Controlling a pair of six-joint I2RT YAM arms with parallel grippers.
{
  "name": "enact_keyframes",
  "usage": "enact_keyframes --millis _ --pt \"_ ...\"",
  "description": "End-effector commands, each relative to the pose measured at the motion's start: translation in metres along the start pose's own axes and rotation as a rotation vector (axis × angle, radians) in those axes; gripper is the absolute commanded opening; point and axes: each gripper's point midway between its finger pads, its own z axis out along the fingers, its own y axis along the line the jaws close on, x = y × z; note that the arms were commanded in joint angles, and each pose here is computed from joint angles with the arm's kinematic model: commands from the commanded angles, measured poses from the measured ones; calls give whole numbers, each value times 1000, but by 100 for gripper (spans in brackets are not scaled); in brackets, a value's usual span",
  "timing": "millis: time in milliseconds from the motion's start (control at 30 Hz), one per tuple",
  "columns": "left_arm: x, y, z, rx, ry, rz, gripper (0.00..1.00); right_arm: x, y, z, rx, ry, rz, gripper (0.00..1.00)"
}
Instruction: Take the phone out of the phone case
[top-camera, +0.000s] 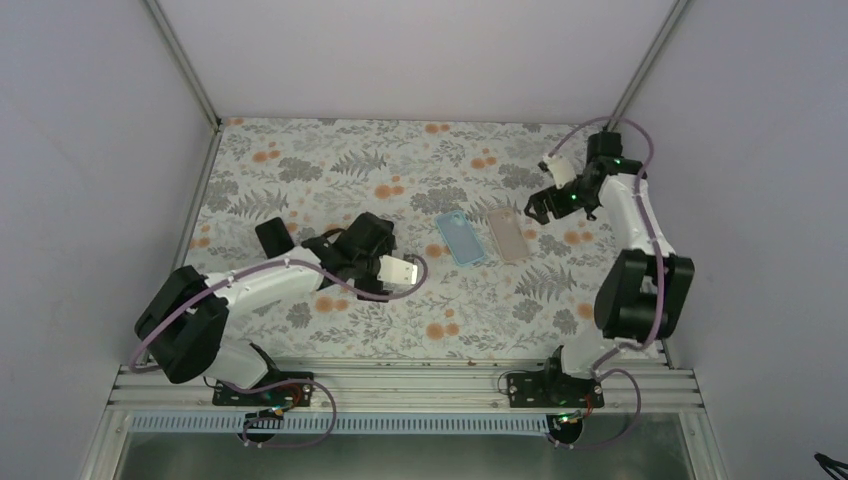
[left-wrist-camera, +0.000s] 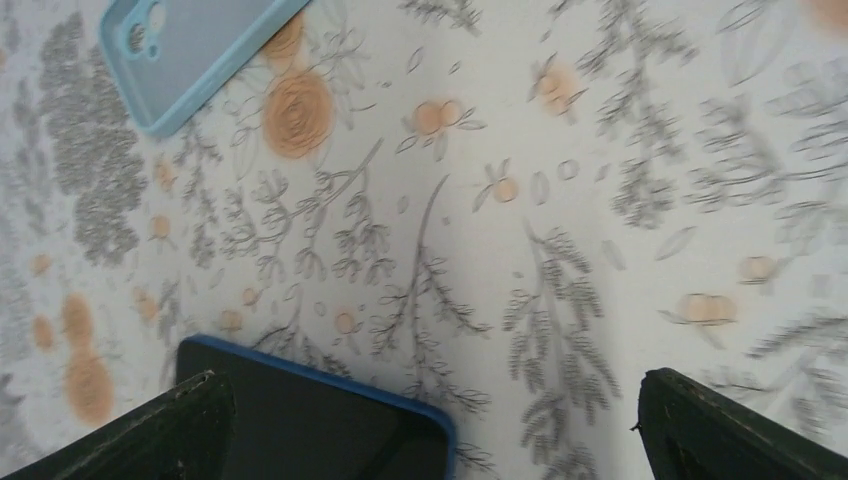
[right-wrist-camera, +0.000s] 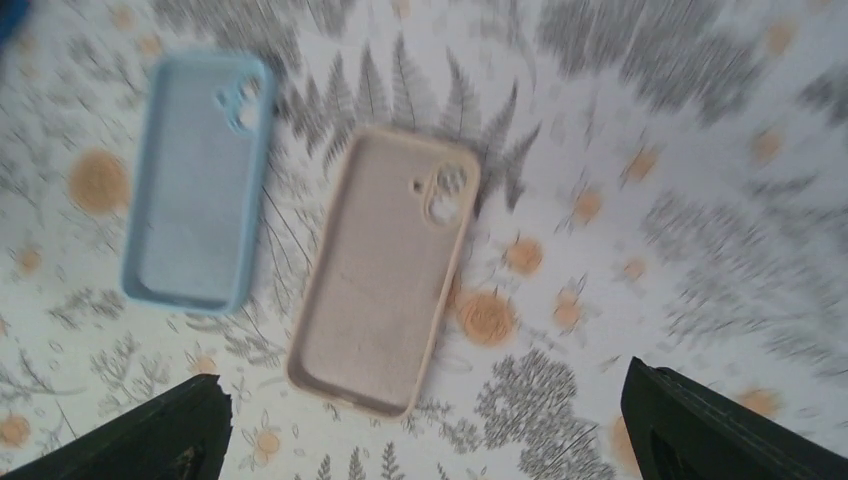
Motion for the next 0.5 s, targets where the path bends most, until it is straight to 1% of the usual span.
enact_keyframes --millis 0,67,167,300,367,467 --pt "-7 -34 -24 259 -27 -107 100 -37 18 -44 12 -246 -64 100" --pt "-11 -17 -36 231 -53 -142 100 -43 27 -51 14 -339 -63 100" --pt "-7 25 -61 129 -120 -223 100 -40 39 -52 -13 -404 -73 100" --pt "10 77 -104 40 -215 -345 100 -36 38 -47 -7 -407 -53 100" --pt "20 93 -119 2 -234 -383 100 -33 40 -43 -23 -402 -57 100" --pt "31 107 -134 -68 -235 -413 100 -28 47 -37 -63 -387 -77 100"
